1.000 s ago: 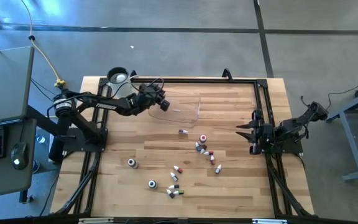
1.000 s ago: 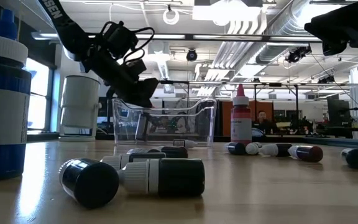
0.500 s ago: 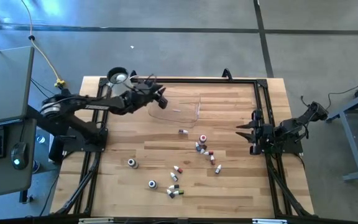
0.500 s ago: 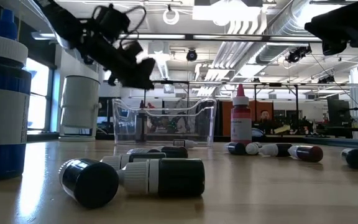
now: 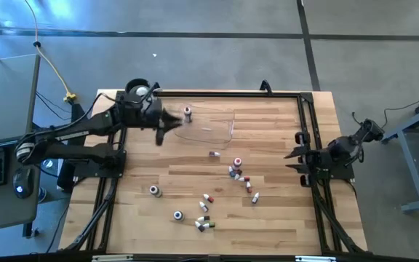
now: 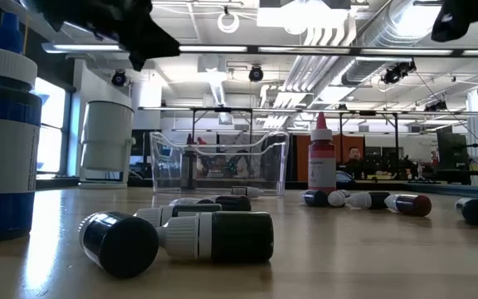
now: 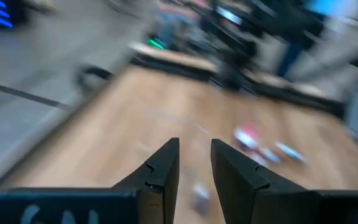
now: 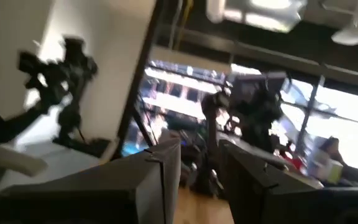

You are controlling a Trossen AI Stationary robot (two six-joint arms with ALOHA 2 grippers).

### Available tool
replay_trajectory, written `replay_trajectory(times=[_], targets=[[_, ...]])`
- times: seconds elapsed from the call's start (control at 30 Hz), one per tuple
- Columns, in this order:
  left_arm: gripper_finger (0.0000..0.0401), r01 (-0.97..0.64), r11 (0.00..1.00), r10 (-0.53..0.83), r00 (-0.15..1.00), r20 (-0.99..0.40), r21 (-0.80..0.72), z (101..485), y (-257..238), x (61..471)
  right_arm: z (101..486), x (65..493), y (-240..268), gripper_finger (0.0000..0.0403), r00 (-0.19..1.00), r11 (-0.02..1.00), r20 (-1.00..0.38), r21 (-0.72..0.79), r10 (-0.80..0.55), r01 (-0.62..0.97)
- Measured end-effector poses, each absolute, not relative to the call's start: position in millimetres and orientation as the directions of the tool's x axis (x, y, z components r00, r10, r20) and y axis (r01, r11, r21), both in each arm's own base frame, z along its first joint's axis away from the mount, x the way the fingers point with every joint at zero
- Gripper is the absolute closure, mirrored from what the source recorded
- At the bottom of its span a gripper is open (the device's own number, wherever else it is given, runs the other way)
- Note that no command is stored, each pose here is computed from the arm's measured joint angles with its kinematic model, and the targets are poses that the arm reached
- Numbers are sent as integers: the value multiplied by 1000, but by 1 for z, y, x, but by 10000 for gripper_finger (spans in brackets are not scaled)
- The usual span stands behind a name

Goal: Pick & Place food coloring
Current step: Put the large black food coloring bottle into the bin

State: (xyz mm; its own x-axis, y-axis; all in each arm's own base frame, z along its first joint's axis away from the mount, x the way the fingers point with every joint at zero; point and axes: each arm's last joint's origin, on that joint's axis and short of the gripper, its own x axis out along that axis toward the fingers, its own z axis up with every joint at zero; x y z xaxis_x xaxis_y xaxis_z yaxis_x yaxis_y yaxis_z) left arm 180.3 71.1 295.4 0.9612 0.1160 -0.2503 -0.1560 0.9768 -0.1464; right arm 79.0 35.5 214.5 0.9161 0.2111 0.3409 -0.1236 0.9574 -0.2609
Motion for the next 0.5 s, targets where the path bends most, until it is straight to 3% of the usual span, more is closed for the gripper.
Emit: replay_trajectory(times=[0.17, 0.5], targets=[[310, -14, 979, -53, 945, -323, -201, 278, 59, 178, 228, 74, 31, 302, 874, 985, 469, -167, 125, -51], [309, -8, 993, -31, 945, -325, -119, 270, 41, 189, 240, 66, 22, 302, 820, 997, 570, -9, -56, 74]])
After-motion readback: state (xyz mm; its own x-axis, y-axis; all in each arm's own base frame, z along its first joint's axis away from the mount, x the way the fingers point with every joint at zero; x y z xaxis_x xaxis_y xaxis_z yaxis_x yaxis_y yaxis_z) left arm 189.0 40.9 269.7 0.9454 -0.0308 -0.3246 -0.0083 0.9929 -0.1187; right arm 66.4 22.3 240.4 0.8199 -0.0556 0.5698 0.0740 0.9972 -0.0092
